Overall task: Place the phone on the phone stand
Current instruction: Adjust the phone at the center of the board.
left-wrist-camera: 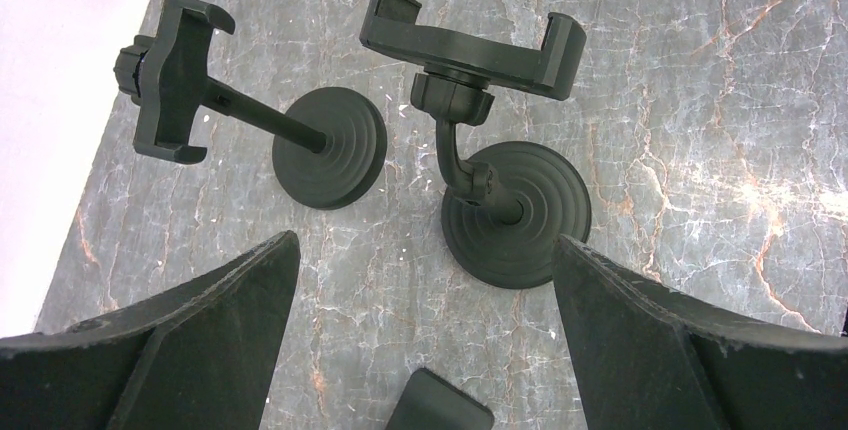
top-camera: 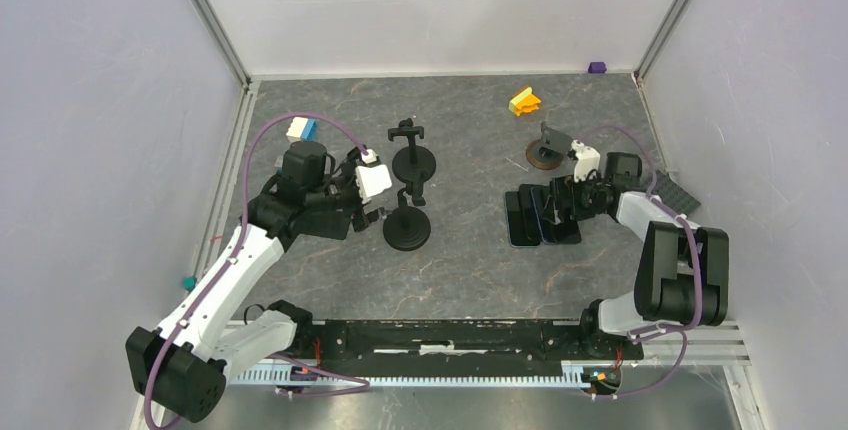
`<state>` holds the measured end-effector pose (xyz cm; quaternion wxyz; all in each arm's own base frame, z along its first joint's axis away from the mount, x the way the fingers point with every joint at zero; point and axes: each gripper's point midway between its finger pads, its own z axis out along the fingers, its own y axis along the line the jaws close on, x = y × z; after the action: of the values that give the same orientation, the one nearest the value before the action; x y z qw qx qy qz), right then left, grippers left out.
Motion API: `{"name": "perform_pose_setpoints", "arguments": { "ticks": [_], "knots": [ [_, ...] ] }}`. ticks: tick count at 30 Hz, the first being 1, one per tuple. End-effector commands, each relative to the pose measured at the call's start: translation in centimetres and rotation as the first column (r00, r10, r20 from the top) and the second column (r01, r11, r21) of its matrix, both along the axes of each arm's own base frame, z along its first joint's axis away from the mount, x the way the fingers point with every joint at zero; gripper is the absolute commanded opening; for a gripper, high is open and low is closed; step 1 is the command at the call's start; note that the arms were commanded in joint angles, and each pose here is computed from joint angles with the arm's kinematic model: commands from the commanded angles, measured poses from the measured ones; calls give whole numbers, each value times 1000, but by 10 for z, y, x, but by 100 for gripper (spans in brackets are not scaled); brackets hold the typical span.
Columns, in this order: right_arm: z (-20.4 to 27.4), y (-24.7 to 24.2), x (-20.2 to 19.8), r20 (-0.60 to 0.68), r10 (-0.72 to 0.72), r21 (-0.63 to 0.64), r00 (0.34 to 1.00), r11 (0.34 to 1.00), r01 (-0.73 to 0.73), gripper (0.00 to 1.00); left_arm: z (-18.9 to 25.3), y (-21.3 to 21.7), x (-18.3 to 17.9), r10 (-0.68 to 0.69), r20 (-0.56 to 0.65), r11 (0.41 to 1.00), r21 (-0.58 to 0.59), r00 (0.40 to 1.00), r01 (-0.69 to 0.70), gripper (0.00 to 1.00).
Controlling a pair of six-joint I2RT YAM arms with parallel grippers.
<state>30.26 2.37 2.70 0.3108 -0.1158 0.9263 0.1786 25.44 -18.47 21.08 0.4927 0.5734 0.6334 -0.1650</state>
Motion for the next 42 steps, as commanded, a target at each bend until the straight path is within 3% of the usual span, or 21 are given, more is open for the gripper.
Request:
{"name": "perform_pose_setpoints", "arguments": {
  "ticks": [1, 13, 19, 26, 31, 42],
  "knots": [
    [-11, 7, -15, -47, 41, -51, 998, 998, -43, 97, 9, -2, 0, 8, 13, 999, -40, 1000, -8, 100],
    [-6, 3, -9, -15, 84, -161, 996, 983, -86, 80, 6, -1, -3, 9, 12, 999, -37, 1000, -9, 100],
    [-10, 12, -14, -41, 115, -126, 993, 985, -119, 79, 5, -1, -3, 10, 14, 999, -42, 1000, -9, 100],
    [-2, 34, -11, -18, 192, -74, 981, 978, -193, 56, 3, -2, -5, 8, 7, 999, -51, 1000, -8, 100],
    [5, 57, -10, 7, 274, -48, 962, 961, -273, 48, 5, -4, -10, -5, -1, 998, -69, 1000, 5, 100],
    [8, 107, -11, 37, 472, -134, 881, 876, -463, 42, 5, -4, -12, -1, -14, 997, -81, 1000, 0, 100]
  ]
}}
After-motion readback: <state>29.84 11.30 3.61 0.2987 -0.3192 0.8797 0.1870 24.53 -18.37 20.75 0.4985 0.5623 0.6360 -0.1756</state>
